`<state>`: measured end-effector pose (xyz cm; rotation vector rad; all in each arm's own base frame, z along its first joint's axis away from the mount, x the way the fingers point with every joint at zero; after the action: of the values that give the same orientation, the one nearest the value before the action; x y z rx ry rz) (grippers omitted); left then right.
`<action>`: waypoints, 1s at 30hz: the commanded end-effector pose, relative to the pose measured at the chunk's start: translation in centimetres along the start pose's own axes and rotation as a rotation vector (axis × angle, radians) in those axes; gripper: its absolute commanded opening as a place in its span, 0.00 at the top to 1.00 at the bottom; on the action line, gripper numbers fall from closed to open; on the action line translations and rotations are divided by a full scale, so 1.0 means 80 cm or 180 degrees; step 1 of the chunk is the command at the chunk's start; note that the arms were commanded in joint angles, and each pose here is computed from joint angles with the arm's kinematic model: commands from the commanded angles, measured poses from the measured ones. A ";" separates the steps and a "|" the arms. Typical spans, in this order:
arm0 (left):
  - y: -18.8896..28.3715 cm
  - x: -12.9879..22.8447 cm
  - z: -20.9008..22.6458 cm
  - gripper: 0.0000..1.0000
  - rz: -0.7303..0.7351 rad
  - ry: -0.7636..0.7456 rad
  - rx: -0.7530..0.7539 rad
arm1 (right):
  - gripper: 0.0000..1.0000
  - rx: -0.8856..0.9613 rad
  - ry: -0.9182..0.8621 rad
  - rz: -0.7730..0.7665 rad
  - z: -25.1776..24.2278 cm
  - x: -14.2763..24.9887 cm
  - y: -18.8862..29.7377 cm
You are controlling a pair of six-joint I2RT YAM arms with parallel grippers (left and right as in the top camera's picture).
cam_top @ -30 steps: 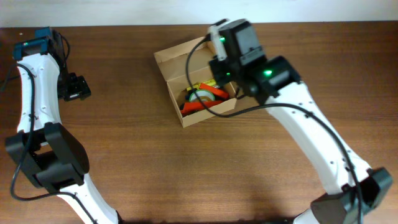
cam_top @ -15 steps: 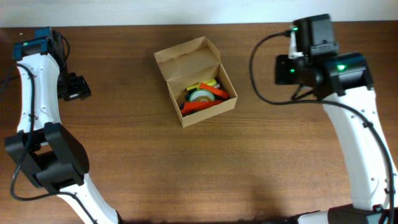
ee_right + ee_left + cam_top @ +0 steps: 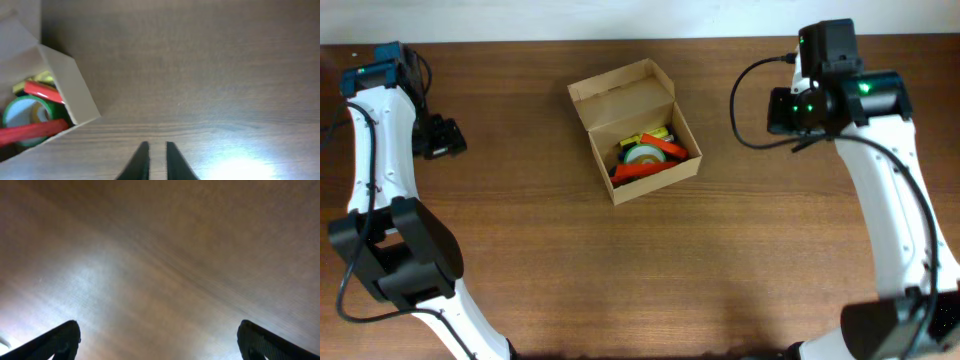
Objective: Pack container
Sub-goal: 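Open the right gripper to release the stapler and lift away, then move both grippers to the box lid flaps at the back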
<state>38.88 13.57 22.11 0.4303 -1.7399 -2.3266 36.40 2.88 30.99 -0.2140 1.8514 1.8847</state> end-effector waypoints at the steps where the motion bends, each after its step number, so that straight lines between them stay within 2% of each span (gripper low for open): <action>1: 0.000 -0.008 -0.008 0.00 -0.0138 -0.0005 0.0261 | 0.96 -0.0116 -0.0071 0.0279 -0.005 -0.004 -0.035; 6: 0.001 -0.015 -0.014 0.00 -0.0254 0.0019 0.0448 | 0.96 -0.0113 -0.0126 0.0491 -0.010 -0.003 -0.066; 14: 0.003 -0.023 -0.019 0.00 -0.0376 0.0055 0.0603 | 0.96 -0.0048 -0.0129 0.0508 -0.014 -0.004 -0.072; 15: 0.003 -0.024 -0.019 0.06 -0.0397 0.0059 0.0605 | 0.96 -0.0047 -0.0107 0.0508 -0.014 -0.004 -0.072; 16: 0.003 -0.025 -0.019 0.20 -0.0410 0.0061 0.0605 | 0.96 -0.0039 -0.0106 0.0507 -0.015 -0.004 -0.072; 17: 0.003 -0.025 -0.019 0.20 -0.0420 0.0064 0.0608 | 0.96 -0.0036 -0.0105 0.0506 -0.015 -0.004 -0.072; 18: 0.003 -0.026 -0.019 0.39 -0.0430 0.0066 0.0607 | 0.96 -0.0037 -0.0105 0.0507 -0.015 -0.004 -0.072; 19: 0.003 -0.027 -0.018 0.64 -0.0450 0.0071 0.0607 | 0.96 -0.0037 -0.0106 0.0507 -0.015 -0.004 -0.072; 20: 0.003 -0.028 -0.019 0.96 -0.0464 0.0075 0.0611 | 0.96 -0.0037 -0.0106 0.0507 -0.015 -0.004 -0.072; 22: 0.004 -0.028 -0.020 0.98 -0.0454 0.0130 0.0647 | 0.96 -0.0037 -0.0106 0.0506 -0.015 -0.004 -0.072; 24: 0.005 -0.026 -0.027 0.99 -0.0405 0.0136 0.0888 | 0.96 -0.0038 -0.0106 0.0508 -0.015 -0.004 -0.072; 27: 0.011 -0.022 -0.047 0.98 -0.0386 -0.0121 0.1316 | 0.96 -0.0040 -0.0101 0.0533 -0.014 -0.003 -0.074; 30: 0.019 -0.020 -0.072 0.98 -0.0430 -0.0369 0.1341 | 0.96 -0.0224 -0.0041 0.0651 -0.007 0.000 -0.082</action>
<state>41.92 11.13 22.19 0.5966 -2.1732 -2.1257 38.84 1.90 25.60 -0.0318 1.8860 2.0110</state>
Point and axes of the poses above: each gripper's point midway between its finger pads, its own y axis back along the fingers, its own z axis along the line the jaws close on, x = y × z, the point moved 9 cm from there along y, back along the fingers, and after that the axes turned 8 degrees about -y, right-handed, at the moved point
